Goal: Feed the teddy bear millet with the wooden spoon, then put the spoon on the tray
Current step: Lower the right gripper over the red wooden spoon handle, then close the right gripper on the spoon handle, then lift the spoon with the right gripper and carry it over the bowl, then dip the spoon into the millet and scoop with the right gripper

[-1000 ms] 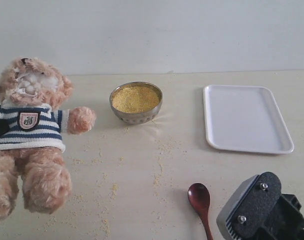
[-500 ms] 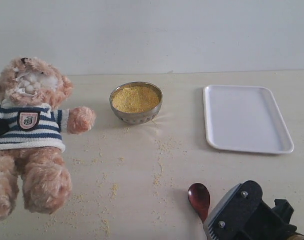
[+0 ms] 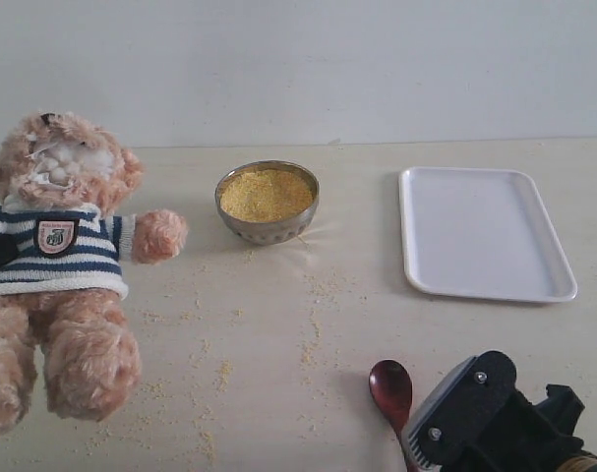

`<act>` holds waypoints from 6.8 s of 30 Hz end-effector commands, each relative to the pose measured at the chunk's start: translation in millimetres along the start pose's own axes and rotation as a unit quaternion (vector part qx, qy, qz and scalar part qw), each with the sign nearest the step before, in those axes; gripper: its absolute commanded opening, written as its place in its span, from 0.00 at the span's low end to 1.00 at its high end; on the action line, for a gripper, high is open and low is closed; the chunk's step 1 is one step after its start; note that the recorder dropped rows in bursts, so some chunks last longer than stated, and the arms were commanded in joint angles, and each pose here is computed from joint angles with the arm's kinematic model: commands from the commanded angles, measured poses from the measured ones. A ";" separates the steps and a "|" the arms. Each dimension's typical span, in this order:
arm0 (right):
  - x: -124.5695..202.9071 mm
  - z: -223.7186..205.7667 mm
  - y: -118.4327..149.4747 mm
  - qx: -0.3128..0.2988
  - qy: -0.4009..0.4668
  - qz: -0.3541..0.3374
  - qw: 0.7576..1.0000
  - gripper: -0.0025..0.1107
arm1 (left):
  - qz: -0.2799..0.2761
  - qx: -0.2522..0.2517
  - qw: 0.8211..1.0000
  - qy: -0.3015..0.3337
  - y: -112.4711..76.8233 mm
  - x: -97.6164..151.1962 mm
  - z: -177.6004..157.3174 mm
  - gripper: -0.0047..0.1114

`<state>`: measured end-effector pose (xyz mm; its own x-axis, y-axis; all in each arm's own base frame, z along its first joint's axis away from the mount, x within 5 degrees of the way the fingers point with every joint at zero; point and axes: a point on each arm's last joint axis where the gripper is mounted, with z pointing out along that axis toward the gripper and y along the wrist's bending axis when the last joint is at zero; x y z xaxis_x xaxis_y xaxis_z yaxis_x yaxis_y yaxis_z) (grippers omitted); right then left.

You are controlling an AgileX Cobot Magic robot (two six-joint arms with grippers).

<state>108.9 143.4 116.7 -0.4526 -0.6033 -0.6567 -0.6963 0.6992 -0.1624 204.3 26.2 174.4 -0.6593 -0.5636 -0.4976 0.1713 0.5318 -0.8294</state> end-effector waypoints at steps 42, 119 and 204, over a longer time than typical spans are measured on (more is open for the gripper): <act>-5.2 2.3 -4.7 0.032 -0.019 -0.018 0.999 0.69 | 0.004 0.011 1.000 -0.002 -2.7 0.4 -0.8 0.08; 16.3 9.7 -1.7 0.036 0.092 0.055 0.994 0.02 | 0.001 0.011 1.000 -0.009 -2.6 -1.1 -0.8 0.08; -266.2 151.9 -119.3 0.116 0.188 -0.494 0.841 0.02 | 0.020 -0.032 0.999 -0.011 5.2 -1.4 -1.0 0.08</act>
<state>396.7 278.6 198.2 0.1050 -0.9843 0.1418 -0.7310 -0.1731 -0.6601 205.5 31.3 167.1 -0.6548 -0.5391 -0.5297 0.1254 0.6137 -0.7795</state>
